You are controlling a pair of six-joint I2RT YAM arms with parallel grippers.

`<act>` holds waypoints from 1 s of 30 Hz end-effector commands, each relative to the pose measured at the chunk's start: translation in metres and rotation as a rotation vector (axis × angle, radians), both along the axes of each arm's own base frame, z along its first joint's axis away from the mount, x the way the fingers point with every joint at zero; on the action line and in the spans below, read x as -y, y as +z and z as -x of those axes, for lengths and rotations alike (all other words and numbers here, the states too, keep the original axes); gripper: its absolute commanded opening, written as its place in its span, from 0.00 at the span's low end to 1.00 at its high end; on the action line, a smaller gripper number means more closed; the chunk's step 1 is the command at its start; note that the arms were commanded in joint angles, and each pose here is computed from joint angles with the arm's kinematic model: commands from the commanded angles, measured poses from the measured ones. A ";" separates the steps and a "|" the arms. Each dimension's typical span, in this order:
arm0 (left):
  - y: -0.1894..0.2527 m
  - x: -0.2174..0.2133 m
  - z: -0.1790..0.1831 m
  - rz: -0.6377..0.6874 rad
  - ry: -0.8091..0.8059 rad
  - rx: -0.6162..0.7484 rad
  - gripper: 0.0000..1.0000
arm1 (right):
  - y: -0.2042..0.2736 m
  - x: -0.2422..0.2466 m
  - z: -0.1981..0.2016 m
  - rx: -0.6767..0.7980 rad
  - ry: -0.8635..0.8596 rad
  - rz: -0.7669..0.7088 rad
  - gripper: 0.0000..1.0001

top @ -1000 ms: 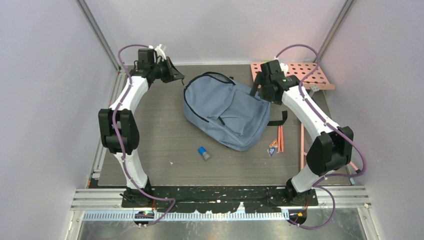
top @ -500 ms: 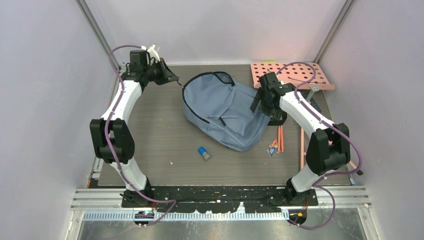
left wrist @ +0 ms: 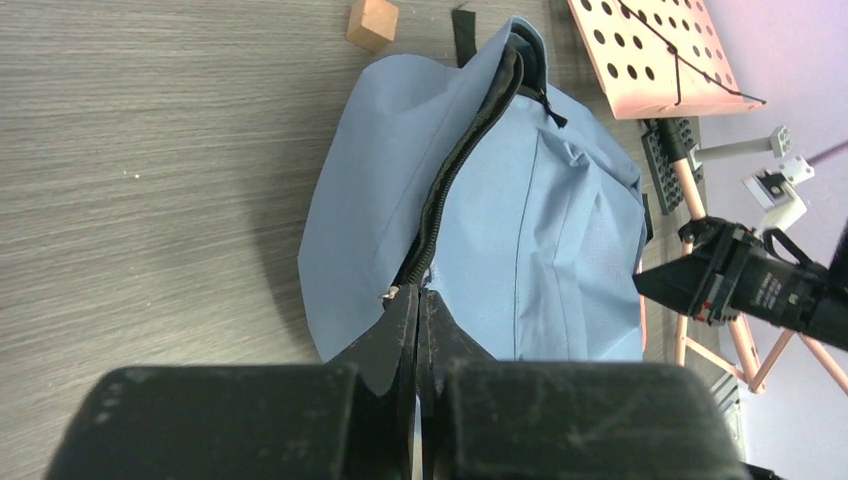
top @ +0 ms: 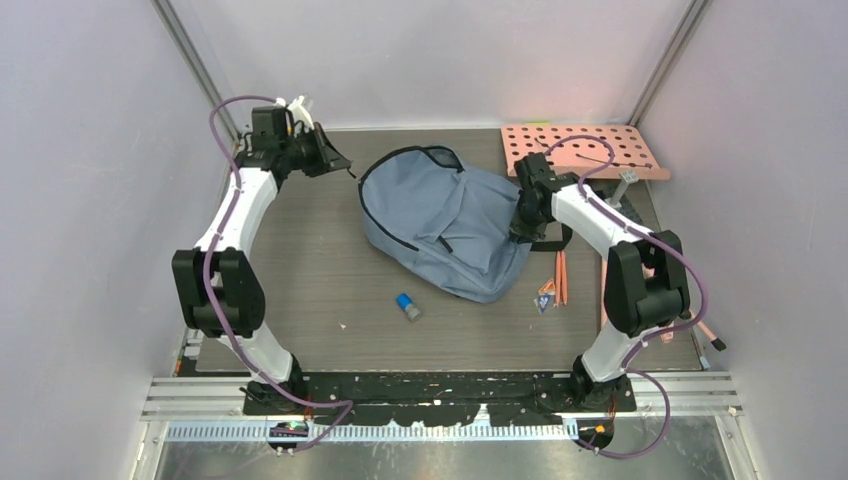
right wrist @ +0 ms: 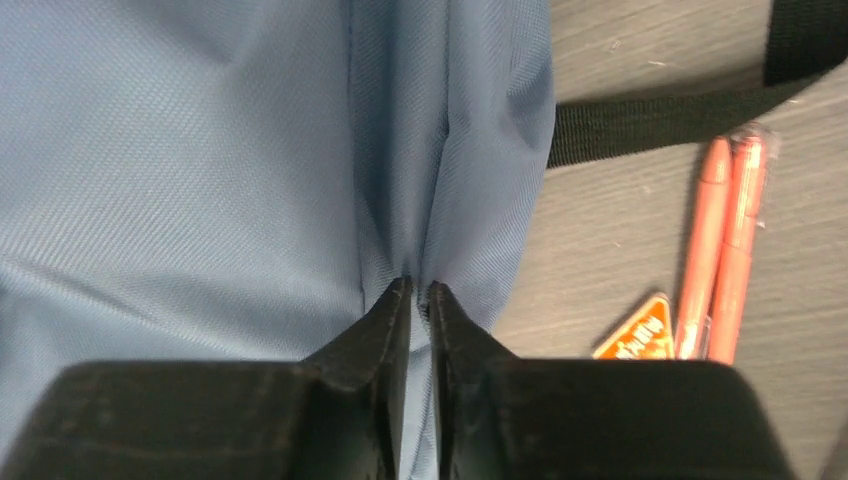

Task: Pack the student bag
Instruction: Adjust the student bag at the center of the board.

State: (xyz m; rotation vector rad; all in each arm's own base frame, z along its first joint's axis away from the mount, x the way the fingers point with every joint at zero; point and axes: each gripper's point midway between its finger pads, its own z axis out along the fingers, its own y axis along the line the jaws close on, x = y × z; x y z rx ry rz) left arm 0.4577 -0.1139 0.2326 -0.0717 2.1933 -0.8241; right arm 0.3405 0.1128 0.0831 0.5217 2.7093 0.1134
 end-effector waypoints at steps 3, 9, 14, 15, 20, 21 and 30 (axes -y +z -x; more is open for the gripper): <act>0.050 -0.029 0.022 -0.082 0.038 0.146 0.00 | 0.013 -0.046 -0.054 0.111 0.122 -0.163 0.02; 0.050 -0.038 0.057 -0.141 0.062 0.135 0.00 | 0.029 -0.094 -0.115 0.252 0.225 -0.240 0.00; 0.046 -0.037 0.079 -0.137 0.060 0.124 0.00 | 0.024 -0.138 -0.161 0.299 0.326 -0.233 0.01; 0.044 -0.036 0.081 -0.131 0.053 0.121 0.00 | 0.043 -0.146 -0.175 0.347 0.341 -0.241 0.01; 0.042 -0.025 0.077 -0.087 0.006 0.110 0.00 | 0.056 -0.166 -0.204 0.406 0.374 -0.236 0.09; 0.042 -0.024 0.074 -0.085 0.002 0.107 0.00 | 0.057 -0.167 -0.205 0.409 0.375 -0.232 0.14; 0.033 0.024 0.052 -0.021 -0.090 0.039 0.00 | 0.130 -0.167 -0.161 0.576 0.529 -0.213 0.69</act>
